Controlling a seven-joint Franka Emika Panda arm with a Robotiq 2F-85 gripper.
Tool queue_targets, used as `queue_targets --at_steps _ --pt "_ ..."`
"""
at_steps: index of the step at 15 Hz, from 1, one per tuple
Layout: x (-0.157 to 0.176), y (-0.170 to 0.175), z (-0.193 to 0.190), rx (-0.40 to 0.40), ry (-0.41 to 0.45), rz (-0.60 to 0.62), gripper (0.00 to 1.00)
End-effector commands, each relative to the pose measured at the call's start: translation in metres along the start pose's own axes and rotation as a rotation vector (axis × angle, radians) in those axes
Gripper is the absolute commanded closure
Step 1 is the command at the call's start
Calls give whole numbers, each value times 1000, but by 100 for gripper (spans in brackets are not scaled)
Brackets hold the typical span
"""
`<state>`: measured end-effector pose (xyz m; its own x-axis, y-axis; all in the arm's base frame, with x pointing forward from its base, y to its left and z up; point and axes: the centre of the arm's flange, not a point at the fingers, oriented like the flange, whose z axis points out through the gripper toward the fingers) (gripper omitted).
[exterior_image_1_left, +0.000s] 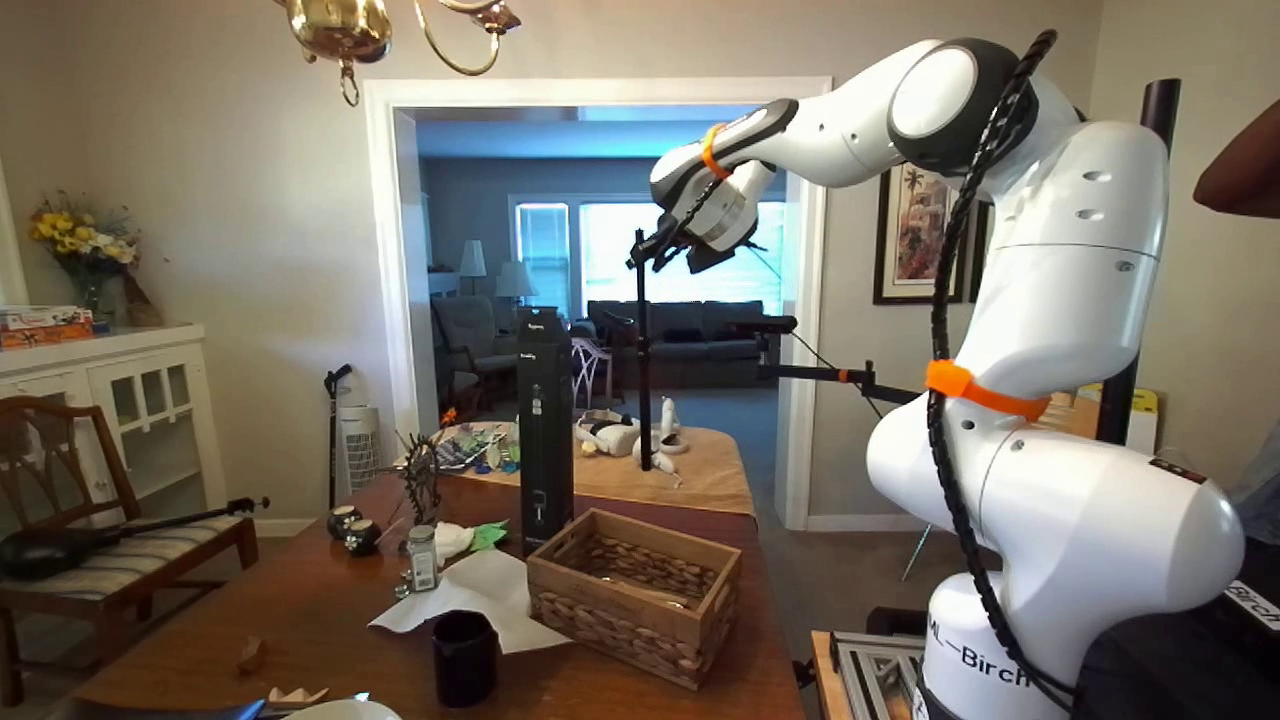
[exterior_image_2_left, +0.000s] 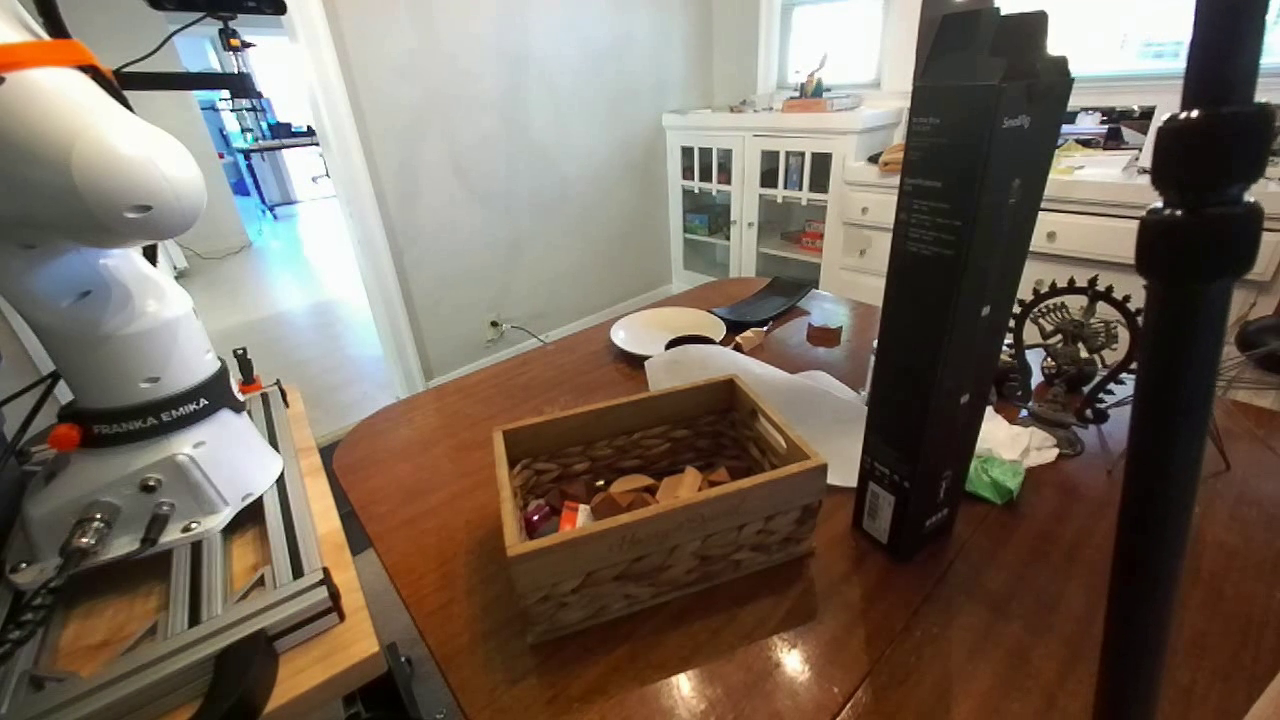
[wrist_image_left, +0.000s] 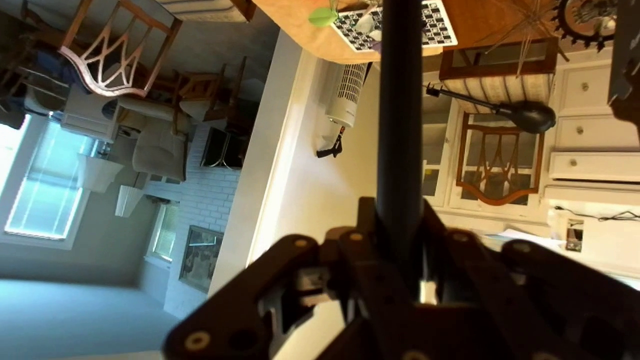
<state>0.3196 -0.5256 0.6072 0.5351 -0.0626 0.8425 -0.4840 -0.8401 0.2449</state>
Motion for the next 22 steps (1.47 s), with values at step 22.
queue_targets --at_steps 22 --pt "-45 -9 16 278 -385 -134 94"
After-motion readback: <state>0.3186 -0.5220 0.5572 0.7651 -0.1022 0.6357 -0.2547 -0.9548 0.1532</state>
